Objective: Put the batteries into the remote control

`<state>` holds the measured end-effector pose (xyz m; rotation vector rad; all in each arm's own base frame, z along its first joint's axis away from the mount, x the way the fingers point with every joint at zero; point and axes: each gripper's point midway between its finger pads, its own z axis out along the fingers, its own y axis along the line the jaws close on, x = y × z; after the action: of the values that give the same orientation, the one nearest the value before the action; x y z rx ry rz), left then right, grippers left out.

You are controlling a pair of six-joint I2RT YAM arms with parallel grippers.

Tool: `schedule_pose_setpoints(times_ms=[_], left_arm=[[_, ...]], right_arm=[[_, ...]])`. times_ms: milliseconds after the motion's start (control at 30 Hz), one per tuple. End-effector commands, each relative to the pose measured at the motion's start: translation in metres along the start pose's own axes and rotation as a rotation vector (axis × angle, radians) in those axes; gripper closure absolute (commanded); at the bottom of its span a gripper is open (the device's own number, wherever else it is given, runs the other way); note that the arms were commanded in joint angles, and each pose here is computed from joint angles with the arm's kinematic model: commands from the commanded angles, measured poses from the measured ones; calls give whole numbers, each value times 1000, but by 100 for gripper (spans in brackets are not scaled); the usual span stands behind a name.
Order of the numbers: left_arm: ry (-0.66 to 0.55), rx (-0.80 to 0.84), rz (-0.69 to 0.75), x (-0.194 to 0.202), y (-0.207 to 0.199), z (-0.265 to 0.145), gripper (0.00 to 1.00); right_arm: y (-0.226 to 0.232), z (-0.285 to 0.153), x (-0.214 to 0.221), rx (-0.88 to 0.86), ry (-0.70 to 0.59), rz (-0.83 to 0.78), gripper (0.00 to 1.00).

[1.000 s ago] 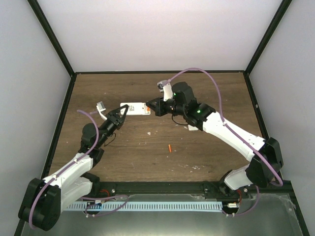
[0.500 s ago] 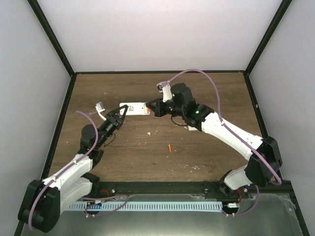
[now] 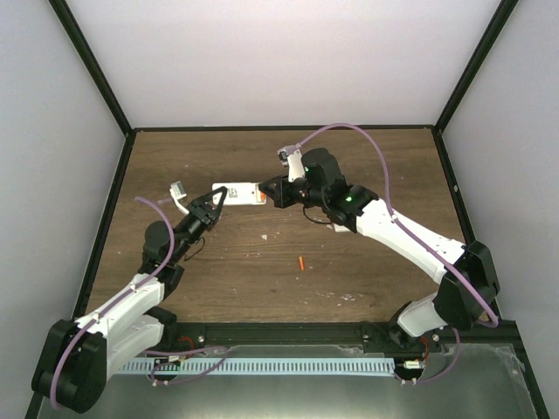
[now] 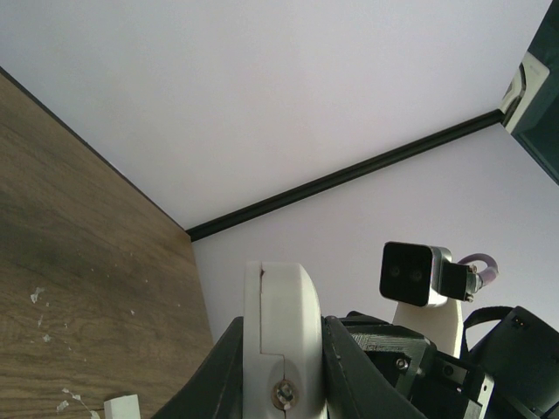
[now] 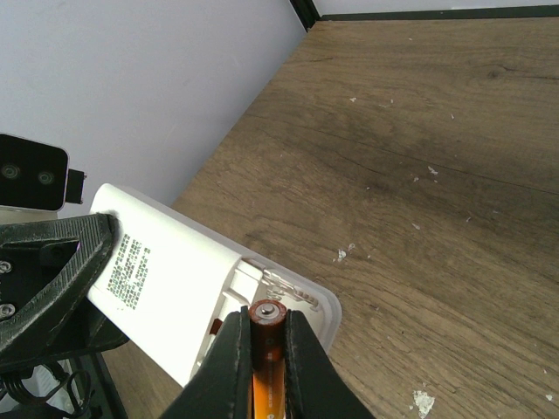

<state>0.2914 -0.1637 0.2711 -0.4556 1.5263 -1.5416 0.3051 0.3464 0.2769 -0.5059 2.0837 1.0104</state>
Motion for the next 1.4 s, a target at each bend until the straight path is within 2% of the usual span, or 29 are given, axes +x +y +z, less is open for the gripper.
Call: schedule_pose_setpoints(times_ms=[0,233,933,1367], left_arm=[[-35,45,30,-7,-13,-1,100],[-35,42,37,-7,-13,-1,100],[-36,42,42,-8,-14,2,100],[-37,42,42,-9,-14,3,100]], right_arm=[[-5,3,9,24,29,5,95],[-3,5,7,15,28,1,99],[-2,9,3,16,35,10,99],[0,3,-1,25,27,-5,90]])
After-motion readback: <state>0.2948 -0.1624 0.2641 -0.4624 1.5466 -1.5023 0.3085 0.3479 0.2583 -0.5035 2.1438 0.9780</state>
